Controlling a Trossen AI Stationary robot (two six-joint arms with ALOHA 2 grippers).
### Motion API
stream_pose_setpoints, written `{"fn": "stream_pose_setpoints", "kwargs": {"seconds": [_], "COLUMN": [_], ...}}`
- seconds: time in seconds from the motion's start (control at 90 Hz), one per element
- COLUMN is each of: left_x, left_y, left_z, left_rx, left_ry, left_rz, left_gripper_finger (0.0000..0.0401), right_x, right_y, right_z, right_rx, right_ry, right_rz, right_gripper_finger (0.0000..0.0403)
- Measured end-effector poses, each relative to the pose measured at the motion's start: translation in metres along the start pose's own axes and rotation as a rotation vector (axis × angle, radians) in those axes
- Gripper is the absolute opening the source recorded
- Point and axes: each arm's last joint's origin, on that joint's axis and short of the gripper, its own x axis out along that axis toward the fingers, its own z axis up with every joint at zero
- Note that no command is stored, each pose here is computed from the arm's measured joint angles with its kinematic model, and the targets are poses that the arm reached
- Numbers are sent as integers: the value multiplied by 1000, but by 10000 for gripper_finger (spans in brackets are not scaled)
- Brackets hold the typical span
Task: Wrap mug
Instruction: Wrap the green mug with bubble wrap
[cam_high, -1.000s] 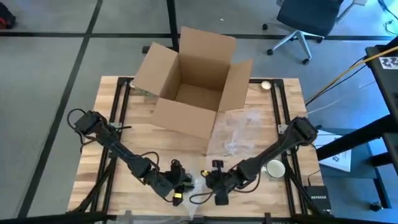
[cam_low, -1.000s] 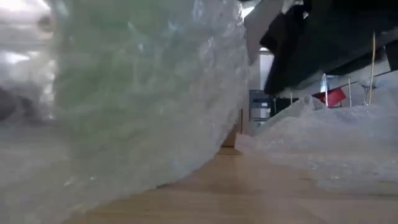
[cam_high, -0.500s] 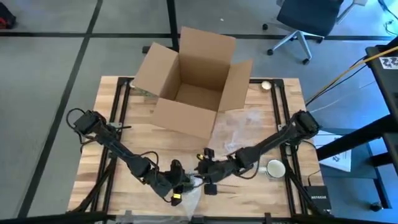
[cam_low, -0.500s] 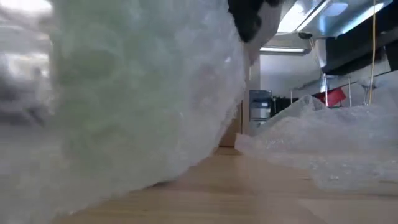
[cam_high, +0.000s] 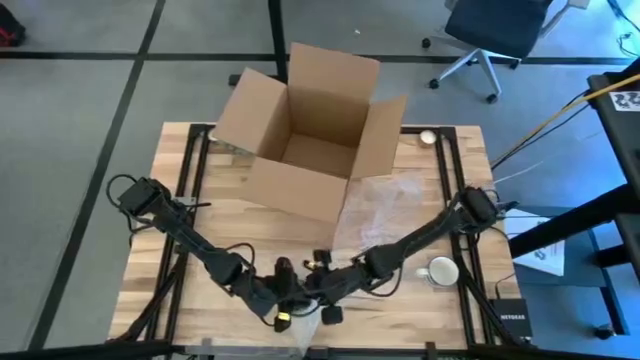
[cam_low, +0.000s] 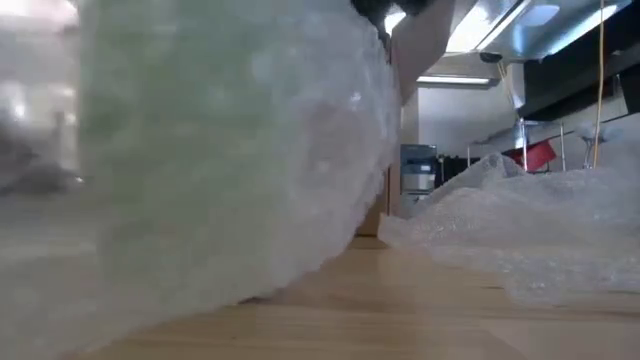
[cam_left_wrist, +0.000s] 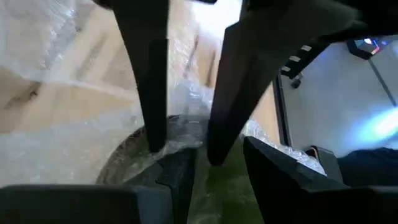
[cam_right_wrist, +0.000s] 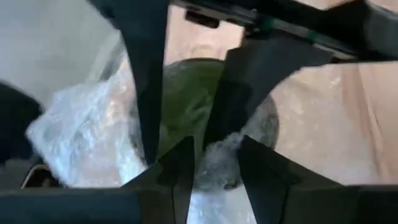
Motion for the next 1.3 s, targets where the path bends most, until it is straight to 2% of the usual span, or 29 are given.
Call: {"fn": "stream_pose_setpoints", "kwargs": {"seconds": [0.156, 0.289, 0.467, 0.667, 1.022, 1.3], "left_x": [-21, -46, -66, -49, -9, -8], "left_y": [-4, -7, -1, 7, 8, 7], "left_z": [7, 17, 22, 19, -6, -7], "left_rx": [-7, -13, 6, 7, -69, -63], "left_ry": [13, 9, -39, -30, 65, 76], "left_rz": [-20, -23, 96, 150, 122, 111], "left_gripper_finger": [124, 124, 124, 124, 125, 125], "right_x": [3, 4, 4, 18, 21, 8], "right_y": [1, 2, 2, -1, -2, 0], "right_z": [3, 5, 6, 4, 1, 20], "right_rx": [-41, -54, -53, -37, -38, -81], "right_ry": [92, 85, 76, 57, 73, 119], "right_rz": [-14, -7, -4, 10, 3, 6], "right_gripper_finger": [110, 110, 110, 110, 110, 110]}}
